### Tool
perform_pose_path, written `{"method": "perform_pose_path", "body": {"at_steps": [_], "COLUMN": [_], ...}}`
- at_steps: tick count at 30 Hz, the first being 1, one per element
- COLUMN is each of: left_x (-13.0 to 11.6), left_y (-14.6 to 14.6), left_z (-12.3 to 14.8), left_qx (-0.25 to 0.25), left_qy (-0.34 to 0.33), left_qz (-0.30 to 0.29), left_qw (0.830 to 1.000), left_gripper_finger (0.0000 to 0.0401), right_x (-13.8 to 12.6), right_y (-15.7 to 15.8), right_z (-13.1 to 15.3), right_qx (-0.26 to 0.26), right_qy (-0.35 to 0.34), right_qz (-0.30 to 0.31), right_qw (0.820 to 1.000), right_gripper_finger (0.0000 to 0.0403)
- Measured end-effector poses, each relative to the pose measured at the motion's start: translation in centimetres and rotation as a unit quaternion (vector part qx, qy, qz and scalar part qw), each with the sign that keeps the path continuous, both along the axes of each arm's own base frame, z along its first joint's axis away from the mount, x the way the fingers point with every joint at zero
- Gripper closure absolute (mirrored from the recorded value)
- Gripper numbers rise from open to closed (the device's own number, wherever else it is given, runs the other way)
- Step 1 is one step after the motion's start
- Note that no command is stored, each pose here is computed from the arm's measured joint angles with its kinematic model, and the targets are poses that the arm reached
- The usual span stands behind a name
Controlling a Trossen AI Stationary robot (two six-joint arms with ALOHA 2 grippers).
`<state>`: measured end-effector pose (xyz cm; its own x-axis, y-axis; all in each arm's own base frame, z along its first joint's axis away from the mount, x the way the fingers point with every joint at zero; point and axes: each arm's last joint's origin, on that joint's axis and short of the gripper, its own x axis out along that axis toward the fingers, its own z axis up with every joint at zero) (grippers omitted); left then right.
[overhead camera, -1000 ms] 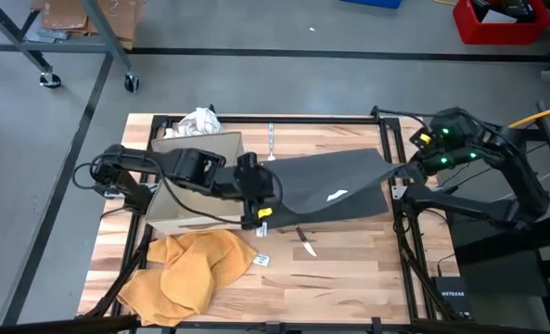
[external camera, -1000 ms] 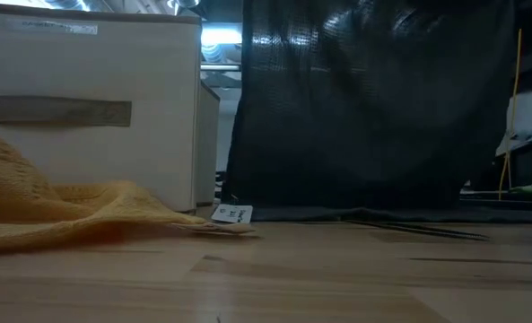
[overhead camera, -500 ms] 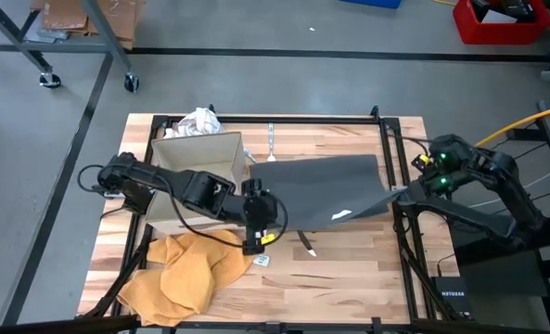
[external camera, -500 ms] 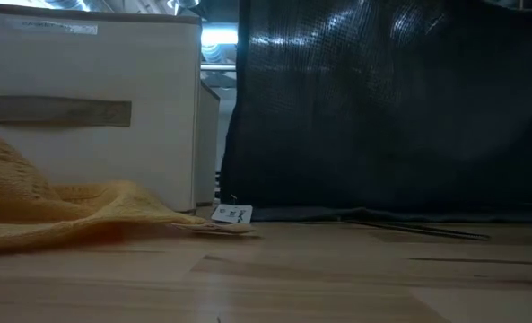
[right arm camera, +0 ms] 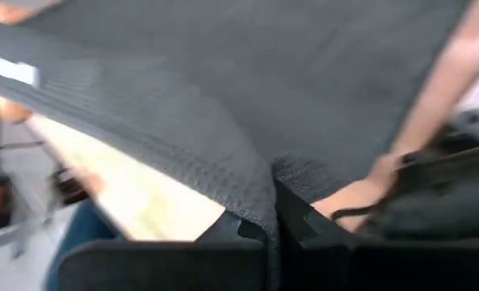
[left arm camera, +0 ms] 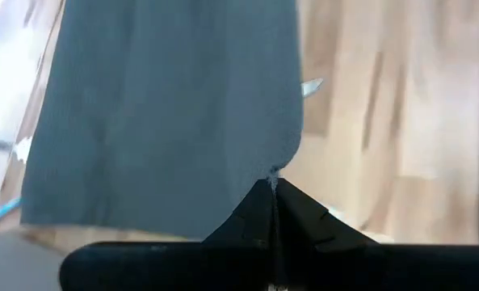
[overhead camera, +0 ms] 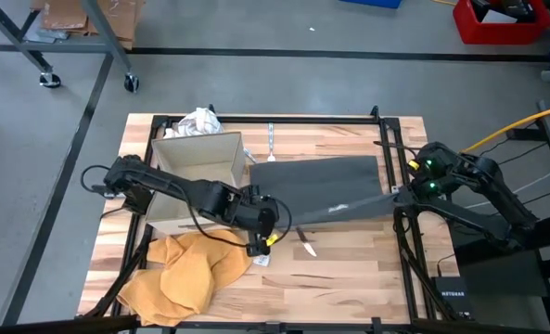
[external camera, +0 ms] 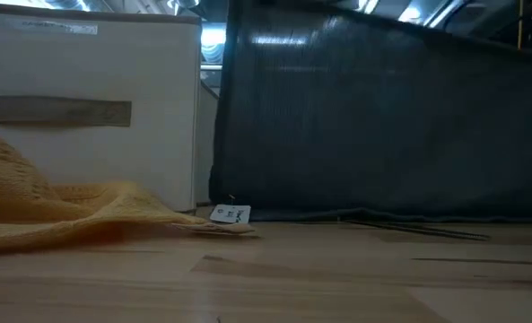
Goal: Fold towel
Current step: Fold the gray kitchen towel
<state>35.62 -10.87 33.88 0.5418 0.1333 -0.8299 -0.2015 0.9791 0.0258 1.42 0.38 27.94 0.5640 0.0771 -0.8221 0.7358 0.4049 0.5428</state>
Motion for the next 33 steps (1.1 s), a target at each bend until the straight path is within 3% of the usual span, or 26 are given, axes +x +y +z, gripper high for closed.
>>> {"method": "perform_pose_path", "body": {"at_steps": [6,12,20,33], "left_x": [0.3,0.8,1.1,1.5], "left_y": [2.0,4.0,5.7,8.5], "left_z": [-2.2,-3.4,-4.9,-4.8], "left_qx": [0.052,0.053,0.05,0.067], "left_qy": [0.014,0.02,0.018,0.01], "left_qz": [0.066,0.105,0.139,0.187], "left_qw": [0.996,0.993,0.989,0.98], "left_gripper_finger": [0.0401,0.0401,0.0401,0.0401], "right_x": [-0.1,0.7,1.1,3.1], "right_y": [-0.7,-1.6,-2.2,-3.7], "right_z": [-0.6,-1.6,-1.5,-1.5], "right_qx": [-0.081,-0.125,-0.146,-0.135], "right_qy": [0.062,0.071,0.104,0.171], "right_qz": [-0.036,-0.058,-0.063,-0.039], "right_qw": [0.994,0.988,0.982,0.975], "right_gripper_finger": [0.0403,0.0403,0.0403,0.0403]}}
